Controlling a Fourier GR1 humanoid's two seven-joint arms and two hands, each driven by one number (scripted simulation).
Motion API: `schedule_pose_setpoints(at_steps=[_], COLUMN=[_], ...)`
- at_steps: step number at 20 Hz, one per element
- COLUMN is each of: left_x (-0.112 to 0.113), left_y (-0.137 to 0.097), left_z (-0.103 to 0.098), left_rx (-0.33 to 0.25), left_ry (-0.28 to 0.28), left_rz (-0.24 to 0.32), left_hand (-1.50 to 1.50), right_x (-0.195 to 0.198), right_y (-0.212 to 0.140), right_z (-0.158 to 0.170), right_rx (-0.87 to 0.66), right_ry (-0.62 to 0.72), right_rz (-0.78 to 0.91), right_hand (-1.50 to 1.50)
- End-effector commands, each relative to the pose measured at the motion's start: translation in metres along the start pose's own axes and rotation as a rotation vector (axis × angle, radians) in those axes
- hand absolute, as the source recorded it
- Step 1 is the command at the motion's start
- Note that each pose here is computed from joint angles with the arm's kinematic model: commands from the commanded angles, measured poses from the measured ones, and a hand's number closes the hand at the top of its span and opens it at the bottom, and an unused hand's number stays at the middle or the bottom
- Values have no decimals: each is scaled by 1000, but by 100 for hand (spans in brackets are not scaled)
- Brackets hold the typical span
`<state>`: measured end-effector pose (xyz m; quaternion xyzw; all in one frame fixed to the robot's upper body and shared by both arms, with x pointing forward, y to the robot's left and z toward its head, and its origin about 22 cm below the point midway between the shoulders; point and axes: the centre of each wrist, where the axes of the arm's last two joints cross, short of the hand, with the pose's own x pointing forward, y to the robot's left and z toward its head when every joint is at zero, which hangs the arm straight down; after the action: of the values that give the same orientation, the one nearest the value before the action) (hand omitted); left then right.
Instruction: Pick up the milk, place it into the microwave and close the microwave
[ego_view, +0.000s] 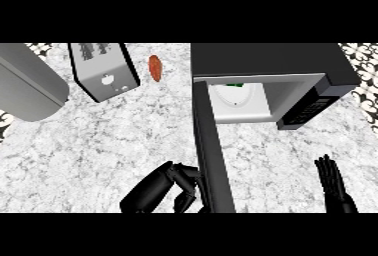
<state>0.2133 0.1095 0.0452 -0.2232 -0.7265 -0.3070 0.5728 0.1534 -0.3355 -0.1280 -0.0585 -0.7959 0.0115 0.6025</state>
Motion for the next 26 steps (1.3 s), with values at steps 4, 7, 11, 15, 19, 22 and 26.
schedule_pose_setpoints(at_steps=[4, 7, 11, 15, 19, 22, 26], left_x=[-65, -79, -101, -96, -97, -100, -81], left_y=[-38, -40, -51, -69, -74, -67, -78], left_z=[-22, -38, -38, -45, -54, -62, -70], left_rx=[-55, -49, 41, 60, 67, 56, 99], left_ry=[105, 86, 22, 14, 43, 71, -9], left_rz=[-60, -146, -141, -99, -96, -90, -52], left_hand=[150, 150, 150, 150, 150, 150, 150], right_x=[47, 67, 86, 107, 125, 142, 151], right_y=[-34, -28, -39, -30, -37, -28, -28], right_z=[33, 33, 14, 14, 11, -1, -4], right_rx=[57, 70, 119, 143, 194, 228, 268], right_ry=[-78, -118, -152, -192, -193, -231, -251], right_rz=[28, -6, -57, -124, -102, -112, -140], right_hand=[-150, -150, -150, -150, -150, -150, -150])
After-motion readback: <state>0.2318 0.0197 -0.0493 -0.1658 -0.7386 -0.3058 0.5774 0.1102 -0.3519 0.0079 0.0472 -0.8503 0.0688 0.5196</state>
